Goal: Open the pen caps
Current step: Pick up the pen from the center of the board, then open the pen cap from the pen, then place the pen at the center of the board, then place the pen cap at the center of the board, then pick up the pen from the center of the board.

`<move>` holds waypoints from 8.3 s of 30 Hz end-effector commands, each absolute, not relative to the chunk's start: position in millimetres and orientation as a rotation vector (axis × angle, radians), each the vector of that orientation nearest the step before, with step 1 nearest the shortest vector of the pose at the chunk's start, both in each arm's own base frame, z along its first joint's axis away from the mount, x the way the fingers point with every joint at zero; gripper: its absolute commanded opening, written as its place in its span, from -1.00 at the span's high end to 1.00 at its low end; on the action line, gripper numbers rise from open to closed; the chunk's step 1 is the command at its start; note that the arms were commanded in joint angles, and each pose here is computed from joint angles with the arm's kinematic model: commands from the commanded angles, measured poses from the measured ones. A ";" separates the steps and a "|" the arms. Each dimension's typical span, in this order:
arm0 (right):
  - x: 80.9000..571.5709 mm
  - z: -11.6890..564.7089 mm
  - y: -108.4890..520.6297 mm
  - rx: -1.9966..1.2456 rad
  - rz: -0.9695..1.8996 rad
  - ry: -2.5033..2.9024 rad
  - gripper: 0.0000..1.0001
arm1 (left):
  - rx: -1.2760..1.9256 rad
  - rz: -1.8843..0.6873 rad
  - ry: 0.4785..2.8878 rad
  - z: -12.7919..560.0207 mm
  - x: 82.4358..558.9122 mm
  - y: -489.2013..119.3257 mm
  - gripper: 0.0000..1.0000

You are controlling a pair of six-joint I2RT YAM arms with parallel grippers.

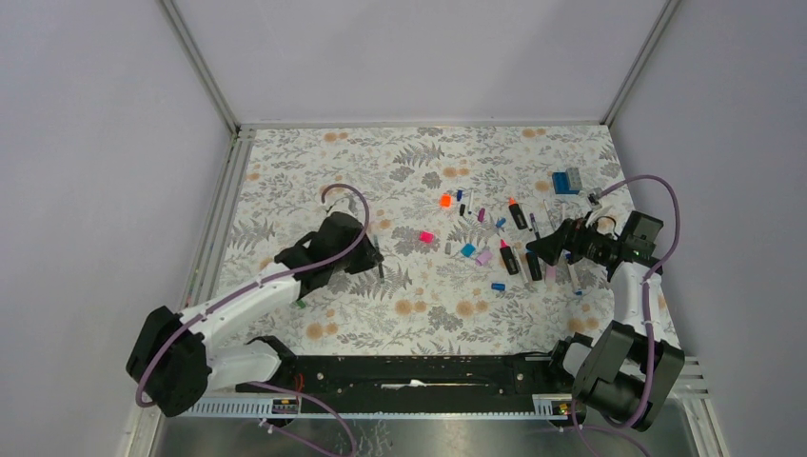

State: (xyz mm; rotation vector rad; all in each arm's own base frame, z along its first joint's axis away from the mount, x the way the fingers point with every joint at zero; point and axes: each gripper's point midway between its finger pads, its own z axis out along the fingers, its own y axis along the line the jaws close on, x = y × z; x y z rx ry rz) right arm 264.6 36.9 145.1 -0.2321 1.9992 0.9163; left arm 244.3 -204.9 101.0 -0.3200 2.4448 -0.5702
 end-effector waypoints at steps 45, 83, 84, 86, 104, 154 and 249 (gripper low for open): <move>228.6 215.5 170.3 -0.645 1.586 1.769 1.00 | 0.295 -1.665 1.443 299.1 239.8 -449.9 0.69; 218.2 193.5 170.2 -0.678 1.599 1.777 1.00 | 0.317 -1.633 1.656 302.4 286.0 -452.0 0.24; 218.7 193.2 170.2 -0.676 1.598 1.779 1.00 | 0.319 -1.640 1.659 301.5 285.6 -453.0 0.36; 220.1 192.3 169.9 -0.667 1.594 1.786 1.00 | 0.327 -1.657 1.659 301.2 283.9 -454.3 0.62; 192.2 165.2 195.4 -0.753 1.705 1.820 1.00 | 0.166 -1.392 1.340 408.6 397.2 -379.4 1.00; 217.8 10.1 195.7 -1.249 0.637 2.601 0.62 | -0.150 -0.552 2.650 26.1 252.0 -208.4 0.53; 224.0 159.7 188.7 -1.179 1.021 1.905 -0.55 | -0.453 -0.936 2.101 137.3 278.4 -121.0 0.97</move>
